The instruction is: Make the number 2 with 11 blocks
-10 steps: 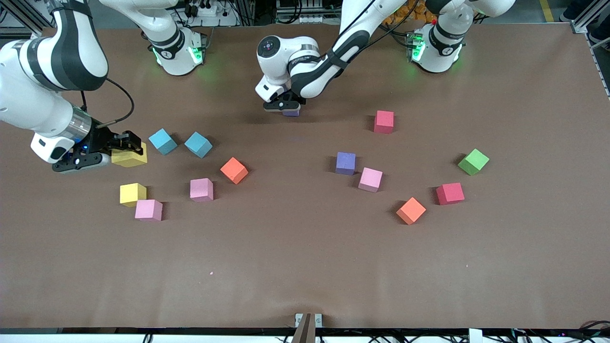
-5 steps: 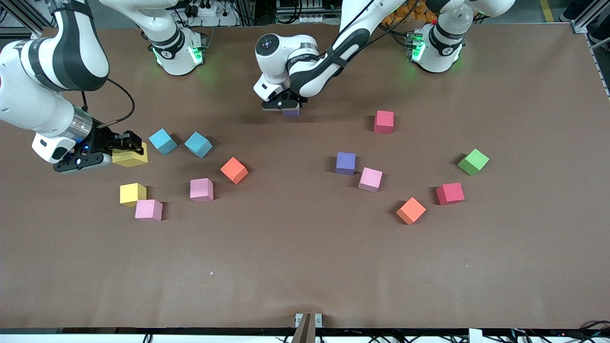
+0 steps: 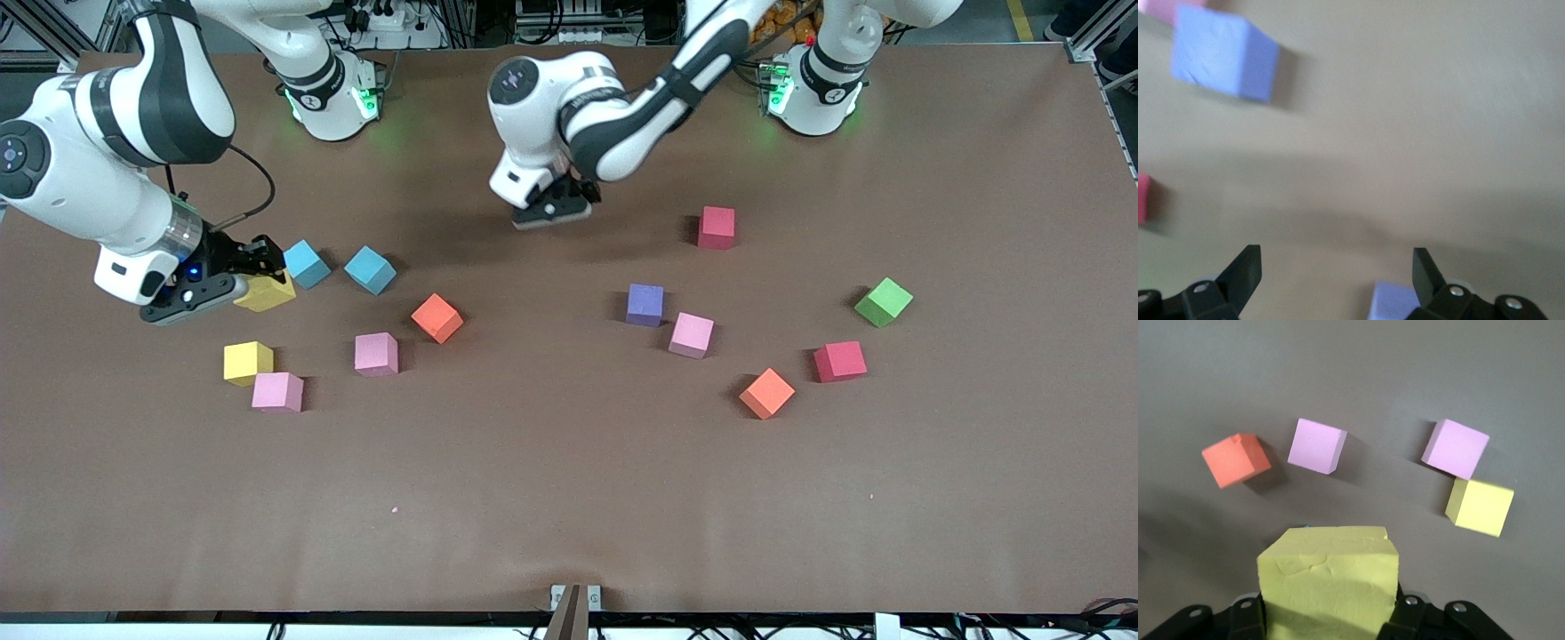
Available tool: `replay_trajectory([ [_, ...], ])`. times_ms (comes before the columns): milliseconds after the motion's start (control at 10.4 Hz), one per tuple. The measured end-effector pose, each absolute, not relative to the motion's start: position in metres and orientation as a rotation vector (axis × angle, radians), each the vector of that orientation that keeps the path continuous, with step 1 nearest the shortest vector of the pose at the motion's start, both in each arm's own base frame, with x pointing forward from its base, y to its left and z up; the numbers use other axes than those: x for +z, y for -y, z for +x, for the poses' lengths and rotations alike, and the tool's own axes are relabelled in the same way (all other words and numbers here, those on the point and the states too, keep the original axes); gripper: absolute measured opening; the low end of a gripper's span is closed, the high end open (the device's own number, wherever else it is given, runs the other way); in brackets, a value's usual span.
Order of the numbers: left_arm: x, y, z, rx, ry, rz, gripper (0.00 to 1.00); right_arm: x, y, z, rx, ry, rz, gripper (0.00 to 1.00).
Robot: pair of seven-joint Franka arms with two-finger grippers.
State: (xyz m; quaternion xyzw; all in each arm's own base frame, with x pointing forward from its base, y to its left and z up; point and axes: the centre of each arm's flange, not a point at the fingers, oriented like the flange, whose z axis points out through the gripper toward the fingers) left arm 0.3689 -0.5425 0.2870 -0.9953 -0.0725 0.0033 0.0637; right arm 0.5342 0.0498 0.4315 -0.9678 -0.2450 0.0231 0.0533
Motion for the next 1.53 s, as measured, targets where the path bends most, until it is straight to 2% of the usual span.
replay_trajectory([
  [192, 0.273, 0.493, 0.427, 0.053, 0.146, -3.013, 1.0, 0.425, -0.05, 0.527, 0.083, 0.989, -2.86, 0.59],
  [383, 0.257, 0.456, 0.46, 0.066, 0.043, -3.055, 1.0, 0.411, -0.067, 0.515, 0.119, 1.075, -2.822, 0.59],
  [863, 0.233, 0.429, 0.486, 0.055, -0.223, -3.122, 1.0, 0.4, -0.137, 0.499, 0.055, 1.287, -2.756, 0.59],
  [1054, 0.221, 0.419, 0.485, 0.088, -0.269, -3.109, 1.0, 0.38, -0.177, 0.47, 0.045, 1.41, -2.705, 0.59],
  [1342, 0.217, 0.413, 0.486, 0.1, -0.267, -3.103, 1.0, 0.342, -0.236, 0.392, 0.087, 1.598, -2.618, 0.59],
  [1533, 0.216, 0.406, 0.49, 0.103, -0.25, -3.103, 1.0, 0.32, -0.264, 0.357, 0.044, 1.811, -2.542, 0.59],
])
